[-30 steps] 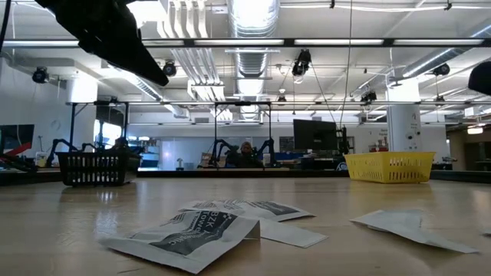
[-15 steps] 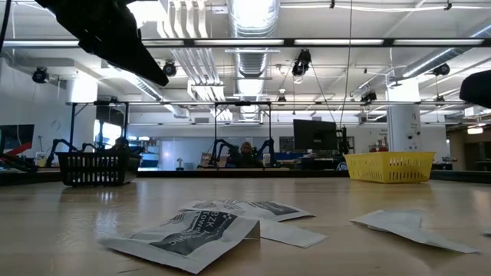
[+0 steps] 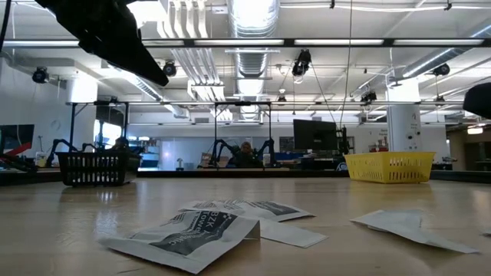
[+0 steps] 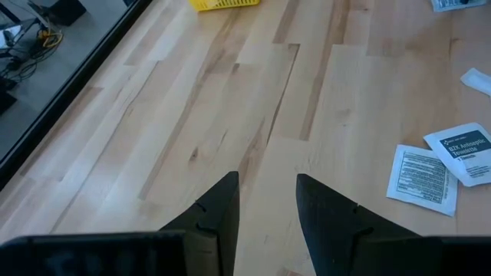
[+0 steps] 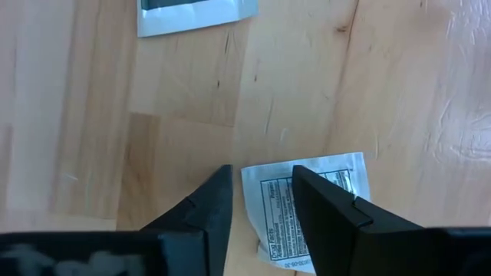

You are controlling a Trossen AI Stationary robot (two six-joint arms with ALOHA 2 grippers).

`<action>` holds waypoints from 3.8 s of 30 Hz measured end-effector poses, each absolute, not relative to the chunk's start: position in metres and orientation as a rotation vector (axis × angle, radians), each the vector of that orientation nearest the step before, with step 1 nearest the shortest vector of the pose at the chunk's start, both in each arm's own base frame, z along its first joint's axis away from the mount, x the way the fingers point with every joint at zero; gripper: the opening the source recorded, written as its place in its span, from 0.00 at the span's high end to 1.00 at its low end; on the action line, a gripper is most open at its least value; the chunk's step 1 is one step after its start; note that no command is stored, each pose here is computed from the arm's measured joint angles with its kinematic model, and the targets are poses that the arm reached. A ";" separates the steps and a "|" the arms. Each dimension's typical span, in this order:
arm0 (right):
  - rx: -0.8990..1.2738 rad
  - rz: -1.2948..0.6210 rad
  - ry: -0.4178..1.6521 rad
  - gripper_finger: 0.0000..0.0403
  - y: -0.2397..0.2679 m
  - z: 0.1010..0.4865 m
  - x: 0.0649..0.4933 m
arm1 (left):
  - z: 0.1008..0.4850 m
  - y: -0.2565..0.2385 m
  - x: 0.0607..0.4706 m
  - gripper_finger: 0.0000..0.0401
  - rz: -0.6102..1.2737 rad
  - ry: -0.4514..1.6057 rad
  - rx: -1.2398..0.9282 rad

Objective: Pick & Place First Aid Supplies
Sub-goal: Put the black pad into the yellow bin

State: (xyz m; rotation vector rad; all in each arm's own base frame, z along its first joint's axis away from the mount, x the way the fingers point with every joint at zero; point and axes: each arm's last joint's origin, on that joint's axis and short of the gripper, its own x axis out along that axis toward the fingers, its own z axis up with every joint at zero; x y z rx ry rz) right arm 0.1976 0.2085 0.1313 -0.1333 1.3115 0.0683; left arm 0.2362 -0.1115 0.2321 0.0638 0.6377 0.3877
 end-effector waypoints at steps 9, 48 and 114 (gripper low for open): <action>-0.113 0.009 1.341 0.77 0.209 0.117 0.198 | 0.232 -0.111 0.236 0.69 0.388 0.642 0.067; -0.136 -0.313 1.155 0.98 0.181 0.178 0.187 | 0.232 -0.111 0.236 0.69 0.390 0.643 0.065; 0.363 -0.876 1.161 0.97 -0.074 0.207 0.189 | 0.231 -0.112 0.236 0.69 0.369 0.655 0.026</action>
